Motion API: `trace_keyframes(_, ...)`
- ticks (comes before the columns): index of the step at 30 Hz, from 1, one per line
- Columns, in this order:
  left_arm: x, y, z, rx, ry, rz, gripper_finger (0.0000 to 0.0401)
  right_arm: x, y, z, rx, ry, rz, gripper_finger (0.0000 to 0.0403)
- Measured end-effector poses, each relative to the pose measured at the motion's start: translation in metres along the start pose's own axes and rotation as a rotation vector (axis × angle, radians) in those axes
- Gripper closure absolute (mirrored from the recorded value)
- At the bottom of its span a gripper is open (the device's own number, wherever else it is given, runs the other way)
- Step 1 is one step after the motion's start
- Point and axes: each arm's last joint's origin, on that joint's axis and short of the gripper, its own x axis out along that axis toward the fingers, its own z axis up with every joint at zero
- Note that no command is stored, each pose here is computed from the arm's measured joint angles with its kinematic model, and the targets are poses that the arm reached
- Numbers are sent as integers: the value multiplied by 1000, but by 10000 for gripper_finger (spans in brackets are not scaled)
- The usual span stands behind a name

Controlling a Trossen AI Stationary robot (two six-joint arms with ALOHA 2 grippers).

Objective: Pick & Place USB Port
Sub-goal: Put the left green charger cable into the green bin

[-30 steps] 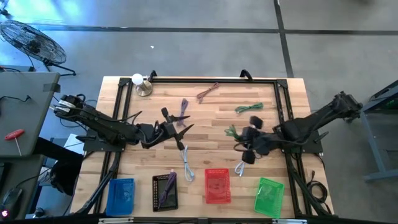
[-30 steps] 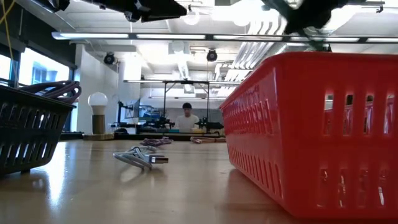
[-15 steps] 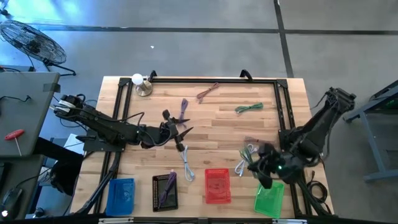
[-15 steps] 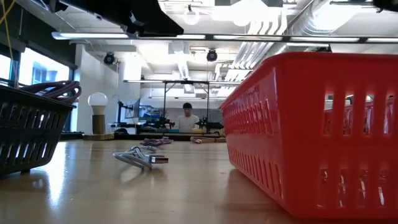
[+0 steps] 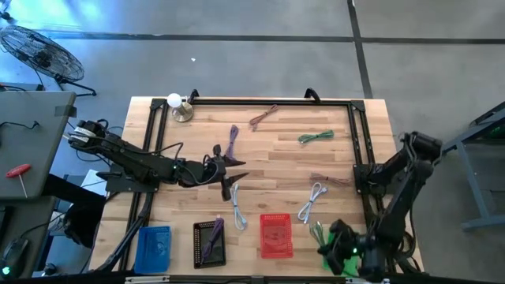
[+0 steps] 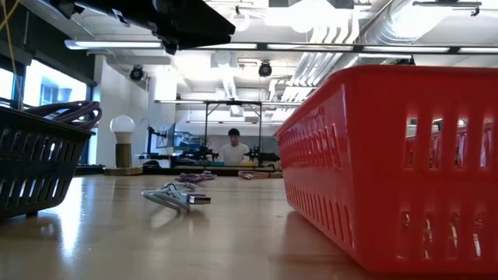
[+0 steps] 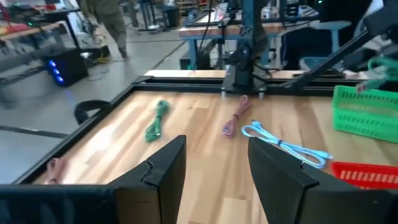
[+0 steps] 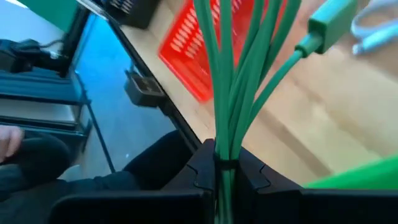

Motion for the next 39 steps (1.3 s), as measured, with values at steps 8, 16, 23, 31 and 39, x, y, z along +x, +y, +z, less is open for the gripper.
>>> trace_keyframes(8,0,-3,0,-33,4,-86,233,-8,33,-16,13,67,-202,393)
trace_keyframes(16,0,-4,0,-36,6,-132,233,-6,54,-24,107,121,-525,393)
trace_keyframes(23,0,-4,-1,-34,10,-134,233,17,51,-26,121,152,-681,393)
trace_keyframes(31,0,-5,-4,-43,42,-163,233,28,25,-30,86,151,-844,393)
trace_keyframes(39,0,-5,-4,-46,44,-160,233,29,21,-28,82,153,-880,392)
